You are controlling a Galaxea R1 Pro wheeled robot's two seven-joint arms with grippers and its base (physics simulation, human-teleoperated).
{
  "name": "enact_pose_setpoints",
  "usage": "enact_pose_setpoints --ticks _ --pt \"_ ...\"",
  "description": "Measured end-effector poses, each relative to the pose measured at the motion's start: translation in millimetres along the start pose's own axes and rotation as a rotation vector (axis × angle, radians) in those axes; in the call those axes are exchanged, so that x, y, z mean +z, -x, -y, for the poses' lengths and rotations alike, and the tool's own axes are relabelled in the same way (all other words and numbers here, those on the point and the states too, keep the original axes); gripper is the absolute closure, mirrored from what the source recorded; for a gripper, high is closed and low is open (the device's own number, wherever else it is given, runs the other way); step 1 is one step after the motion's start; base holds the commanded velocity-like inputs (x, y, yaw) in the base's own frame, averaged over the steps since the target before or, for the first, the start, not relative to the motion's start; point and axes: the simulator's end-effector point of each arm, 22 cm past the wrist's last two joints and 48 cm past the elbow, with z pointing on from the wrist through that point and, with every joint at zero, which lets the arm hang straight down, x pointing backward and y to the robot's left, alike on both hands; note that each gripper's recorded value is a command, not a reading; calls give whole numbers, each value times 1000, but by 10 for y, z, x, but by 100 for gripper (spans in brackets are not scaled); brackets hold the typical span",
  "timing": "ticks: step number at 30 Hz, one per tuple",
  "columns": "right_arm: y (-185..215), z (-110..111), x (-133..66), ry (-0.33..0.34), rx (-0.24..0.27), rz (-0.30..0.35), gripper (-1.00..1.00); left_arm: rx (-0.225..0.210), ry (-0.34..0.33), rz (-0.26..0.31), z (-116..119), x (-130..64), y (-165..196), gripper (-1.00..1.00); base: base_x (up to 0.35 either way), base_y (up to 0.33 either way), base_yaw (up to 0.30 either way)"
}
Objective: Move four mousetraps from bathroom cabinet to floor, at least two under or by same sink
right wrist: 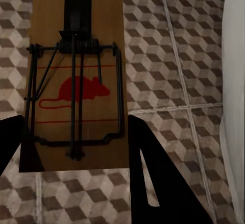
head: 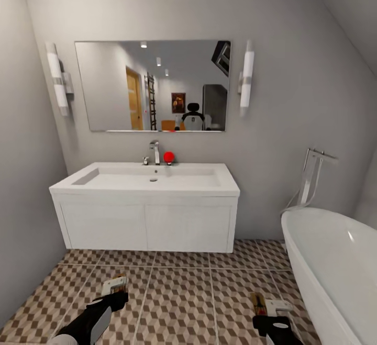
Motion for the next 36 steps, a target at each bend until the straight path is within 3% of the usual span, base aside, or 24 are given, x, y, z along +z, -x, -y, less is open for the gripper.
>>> enact_pose_setpoints --ticks 3,7,18,23,29,31,34,36 --pt "-59 47 36 -10 -9 -33 100 -1 -15 32 94 4 168 100 0 0 0" --pt "10 79 68 -17 -12 -59 100 7 -31 19 174 14 226 100 0 0 0" --pt "681 -56 215 -3 22 46 100 110 -56 3 496 97 60 100 0 0 0" --pt "754 -144 307 7 31 93 100 120 -61 -10 495 163 -66 100 0 0 0" --pt "686 -178 387 9 32 106 100 127 -59 -12 481 237 -169 100 0 0 0" --pt "657 -185 412 9 30 107 100 142 -55 -14 467 260 -201 100 0 0 0" --pt "636 -201 447 10 26 111 100 224 -36 1 448 285 -194 100 0 0 0" --pt "624 -212 470 10 26 114 100 250 -31 4 458 305 -235 100 0 0 0"
